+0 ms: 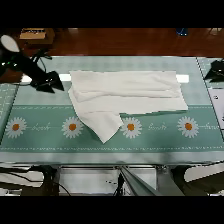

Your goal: Fold the shirts.

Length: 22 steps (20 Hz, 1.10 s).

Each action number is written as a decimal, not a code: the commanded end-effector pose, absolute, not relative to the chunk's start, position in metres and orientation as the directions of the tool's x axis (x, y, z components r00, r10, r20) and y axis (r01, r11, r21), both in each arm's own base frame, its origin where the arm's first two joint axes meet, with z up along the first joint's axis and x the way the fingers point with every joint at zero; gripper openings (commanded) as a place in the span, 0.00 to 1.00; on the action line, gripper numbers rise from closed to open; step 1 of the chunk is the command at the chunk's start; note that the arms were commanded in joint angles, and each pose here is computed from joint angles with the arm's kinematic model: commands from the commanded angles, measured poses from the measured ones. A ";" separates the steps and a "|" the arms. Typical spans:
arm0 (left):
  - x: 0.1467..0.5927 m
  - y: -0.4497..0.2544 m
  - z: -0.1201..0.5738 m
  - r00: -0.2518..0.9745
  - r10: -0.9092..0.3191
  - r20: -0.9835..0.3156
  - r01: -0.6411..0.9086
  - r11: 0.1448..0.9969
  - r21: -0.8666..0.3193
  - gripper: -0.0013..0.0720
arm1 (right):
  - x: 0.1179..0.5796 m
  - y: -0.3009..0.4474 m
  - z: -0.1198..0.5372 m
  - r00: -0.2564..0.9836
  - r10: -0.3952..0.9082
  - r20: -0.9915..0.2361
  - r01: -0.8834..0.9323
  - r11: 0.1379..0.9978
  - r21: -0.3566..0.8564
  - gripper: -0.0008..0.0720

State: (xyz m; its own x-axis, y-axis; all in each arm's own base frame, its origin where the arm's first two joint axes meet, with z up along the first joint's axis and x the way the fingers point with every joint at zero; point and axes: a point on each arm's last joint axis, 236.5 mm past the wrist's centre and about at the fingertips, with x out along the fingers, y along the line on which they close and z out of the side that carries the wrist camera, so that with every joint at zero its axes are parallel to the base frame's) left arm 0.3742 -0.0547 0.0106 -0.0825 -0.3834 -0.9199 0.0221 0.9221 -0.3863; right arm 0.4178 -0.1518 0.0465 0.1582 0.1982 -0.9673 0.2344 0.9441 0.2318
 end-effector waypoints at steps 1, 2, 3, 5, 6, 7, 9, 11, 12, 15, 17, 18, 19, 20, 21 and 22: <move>0.297 -0.044 -0.015 -0.178 -0.433 -0.884 -0.078 0.901 -0.426 0.83 | 0.377 -0.166 0.045 0.158 0.314 -0.936 0.325 0.879 0.350 0.57; 0.280 -0.053 -0.026 -0.174 -0.475 -0.863 -0.108 0.880 -0.462 0.83 | 0.369 -0.170 0.038 0.153 0.322 -0.934 0.351 0.866 0.356 0.57; 0.271 -0.067 -0.035 -0.141 -0.528 -0.838 -0.132 0.849 -0.512 0.83 | 0.364 -0.171 0.031 0.149 0.328 -0.933 0.361 0.860 0.360 0.57; 0.270 -0.089 -0.052 -0.056 -0.595 -0.802 -0.162 0.798 -0.581 0.83 | 0.364 -0.167 0.019 0.156 0.341 -0.927 0.360 0.854 0.375 0.57; 0.272 -0.097 -0.061 -0.035 -0.606 -0.795 -0.177 0.786 -0.592 0.83 | 0.373 -0.161 0.018 0.193 0.367 -0.910 0.345 0.843 0.413 0.57; 0.276 -0.103 -0.069 -0.013 -0.609 -0.793 -0.188 0.780 -0.596 0.83 | 0.382 -0.155 0.021 0.230 0.392 -0.891 0.324 0.832 0.450 0.57; 0.286 -0.116 -0.081 0.010 -0.607 -0.794 -0.186 0.779 -0.598 0.83 | 0.394 -0.145 0.028 0.275 0.424 -0.863 0.283 0.822 0.494 0.58; 0.298 -0.134 -0.088 0.037 -0.628 -0.777 -0.200 0.757 -0.622 0.83 | 0.397 -0.143 0.030 0.288 0.432 -0.855 0.269 0.821 0.505 0.58; 0.303 -0.143 -0.091 0.050 -0.637 -0.769 -0.209 0.747 -0.632 0.83 | 0.397 -0.143 0.030 0.288 0.431 -0.855 0.264 0.823 0.504 0.58; 0.307 -0.166 -0.104 0.049 -0.648 -0.760 -0.217 0.736 -0.642 0.83 | 0.397 -0.143 0.030 0.288 0.431 -0.855 0.263 0.823 0.503 0.58; 0.301 -0.180 -0.110 0.013 -0.655 -0.756 -0.186 0.741 -0.645 0.83 | 0.397 -0.143 0.030 0.288 0.431 -0.855 0.263 0.823 0.503 0.58; 0.297 -0.186 -0.113 -0.004 -0.657 -0.754 -0.177 0.743 -0.646 0.78 | 0.397 -0.143 0.030 0.288 0.432 -0.855 0.263 0.823 0.504 0.58; 0.294 -0.190 -0.114 -0.019 -0.656 -0.754 -0.171 0.746 -0.644 0.47 | 0.397 -0.143 0.031 0.287 0.433 -0.855 0.263 0.822 0.505 0.58; 0.291 -0.192 -0.115 -0.029 -0.658 -0.753 -0.165 0.746 -0.645 0.08 | 0.396 -0.142 0.030 0.281 0.436 -0.855 0.263 0.822 0.506 0.58; 0.290 -0.193 -0.114 -0.034 -0.660 -0.750 -0.159 0.745 -0.648 0.04 | 0.391 -0.141 0.030 0.263 0.442 -0.857 0.263 0.822 0.505 0.58; 0.289 -0.191 -0.112 -0.041 -0.665 -0.746 -0.164 0.741 -0.652 0.04 | 0.385 -0.144 0.026 0.237 0.430 -0.871 0.271 0.832 0.485 0.59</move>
State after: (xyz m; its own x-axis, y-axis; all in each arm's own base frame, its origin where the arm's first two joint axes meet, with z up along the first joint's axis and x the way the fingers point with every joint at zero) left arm 0.2931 -0.1847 -0.1111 -0.0209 -0.6562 -0.7543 -0.1723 0.7455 -0.6438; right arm 0.3945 -0.1429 0.0297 0.2771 0.4329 -0.8578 0.2658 0.8234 0.5014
